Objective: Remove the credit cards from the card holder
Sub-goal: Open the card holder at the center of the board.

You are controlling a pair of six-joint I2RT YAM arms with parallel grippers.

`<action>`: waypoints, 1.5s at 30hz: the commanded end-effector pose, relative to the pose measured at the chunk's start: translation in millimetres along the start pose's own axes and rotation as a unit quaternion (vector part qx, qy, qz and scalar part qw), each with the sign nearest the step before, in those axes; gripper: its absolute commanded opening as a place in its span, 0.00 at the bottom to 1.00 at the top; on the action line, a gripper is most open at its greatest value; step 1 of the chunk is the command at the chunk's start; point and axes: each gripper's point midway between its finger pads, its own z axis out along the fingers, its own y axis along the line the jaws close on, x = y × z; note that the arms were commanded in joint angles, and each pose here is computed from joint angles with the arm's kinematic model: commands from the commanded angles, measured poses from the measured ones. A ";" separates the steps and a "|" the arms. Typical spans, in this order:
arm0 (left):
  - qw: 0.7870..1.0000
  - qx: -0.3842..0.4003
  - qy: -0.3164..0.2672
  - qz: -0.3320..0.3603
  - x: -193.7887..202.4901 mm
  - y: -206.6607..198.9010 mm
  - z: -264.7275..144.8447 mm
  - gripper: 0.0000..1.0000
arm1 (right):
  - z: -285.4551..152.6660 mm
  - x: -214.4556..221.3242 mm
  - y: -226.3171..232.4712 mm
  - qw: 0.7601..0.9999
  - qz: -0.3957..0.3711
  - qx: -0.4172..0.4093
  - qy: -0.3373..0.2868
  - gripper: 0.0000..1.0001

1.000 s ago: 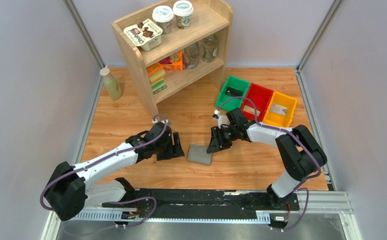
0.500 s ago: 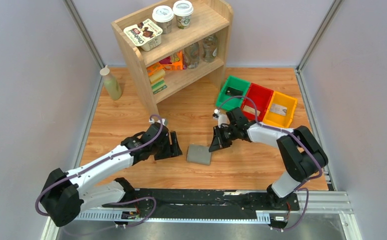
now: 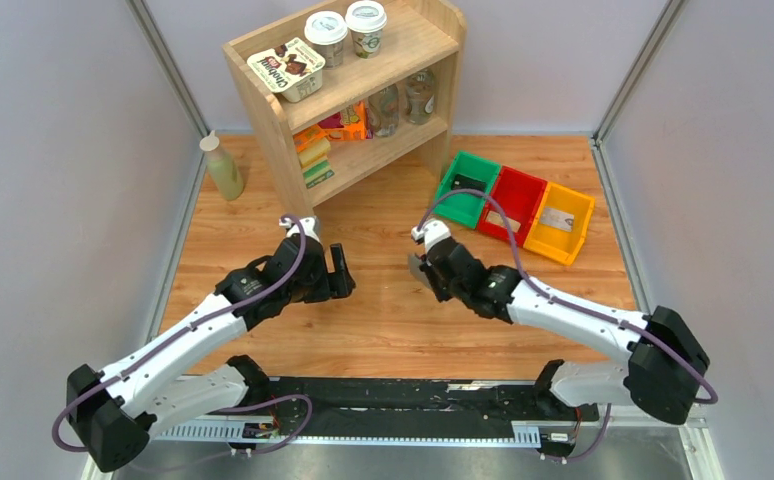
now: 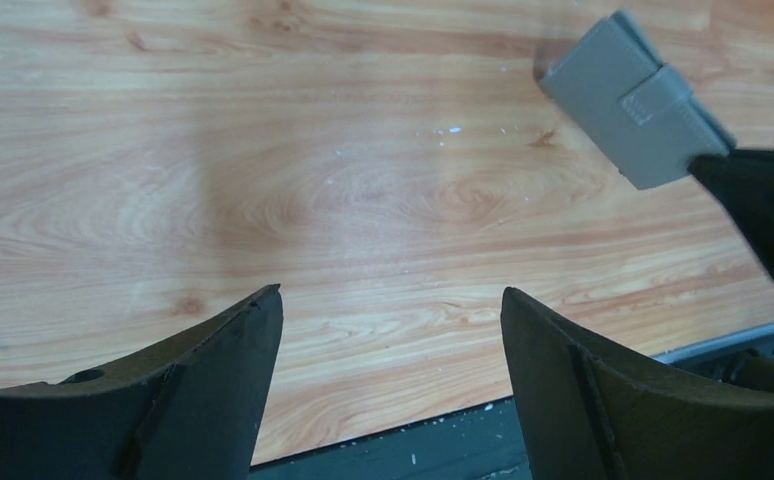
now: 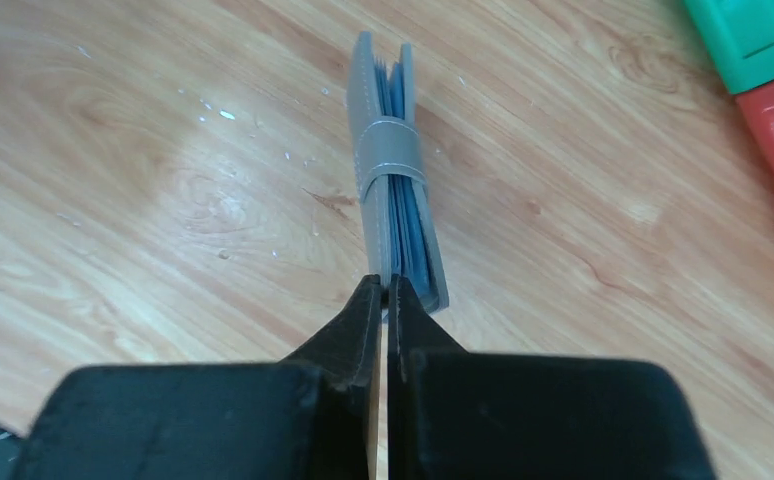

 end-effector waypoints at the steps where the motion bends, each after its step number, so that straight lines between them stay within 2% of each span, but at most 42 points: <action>1: 0.998 -0.039 -0.036 0.020 -15.2 17.4 -20.0 0.88 | 4.6 8.4 -18.9 0.987 -0.068 0.147 -0.005 0.00; 5: 0.996 -0.066 -0.055 0.008 -16.4 33.9 -30.4 0.87 | 23.9 27.0 29.1 0.985 -0.116 0.125 0.022 0.00; 7: 0.994 -0.087 -0.062 0.003 -16.5 44.3 -36.3 0.87 | 29.1 31.4 62.1 0.986 -0.134 0.092 0.034 0.06; 10: 0.992 -0.109 -0.071 -0.001 -16.0 56.7 -44.4 0.86 | 31.9 37.0 108.9 0.988 -0.141 0.027 0.059 0.34; 12: 0.991 -0.112 -0.073 0.000 -14.7 59.9 -46.8 0.86 | 26.3 31.8 126.7 0.989 -0.131 -0.003 0.068 0.44; 15: 0.991 -0.111 -0.068 -0.001 -11.8 60.9 -45.2 0.86 | 16.0 14.5 127.2 0.991 -0.115 -0.017 0.066 0.61; 17: 0.992 -0.110 -0.062 -0.001 -9.8 58.4 -39.9 0.86 | 11.6 5.6 117.4 0.993 -0.090 -0.026 0.073 0.66; 21: 0.995 -0.099 -0.032 0.003 -4.1 46.1 -21.9 0.85 | 18.9 0.2 68.6 0.995 0.004 -0.031 0.096 0.68; 25: 0.998 -0.060 0.008 0.003 2.5 19.3 2.4 0.85 | 28.9 0.5 32.2 0.984 0.121 -0.069 0.111 0.68; 29: 0.998 -0.043 0.051 0.007 12.0 1.2 26.8 0.84 | 45.6 6.2 4.7 0.974 0.184 -0.074 0.109 0.67; 35: 0.996 -0.039 0.080 0.014 13.6 -14.0 52.2 0.84 | 67.6 33.9 9.1 0.956 0.235 -0.105 0.141 0.63; 42: 0.993 -0.021 0.112 0.008 22.3 -29.7 73.7 0.82 | 45.6 47.0 47.5 0.942 0.247 -0.170 0.149 0.60; 45: 0.992 -0.012 0.123 0.006 25.8 -37.5 80.3 0.81 | 39.5 48.0 42.9 0.945 0.243 -0.164 0.145 0.61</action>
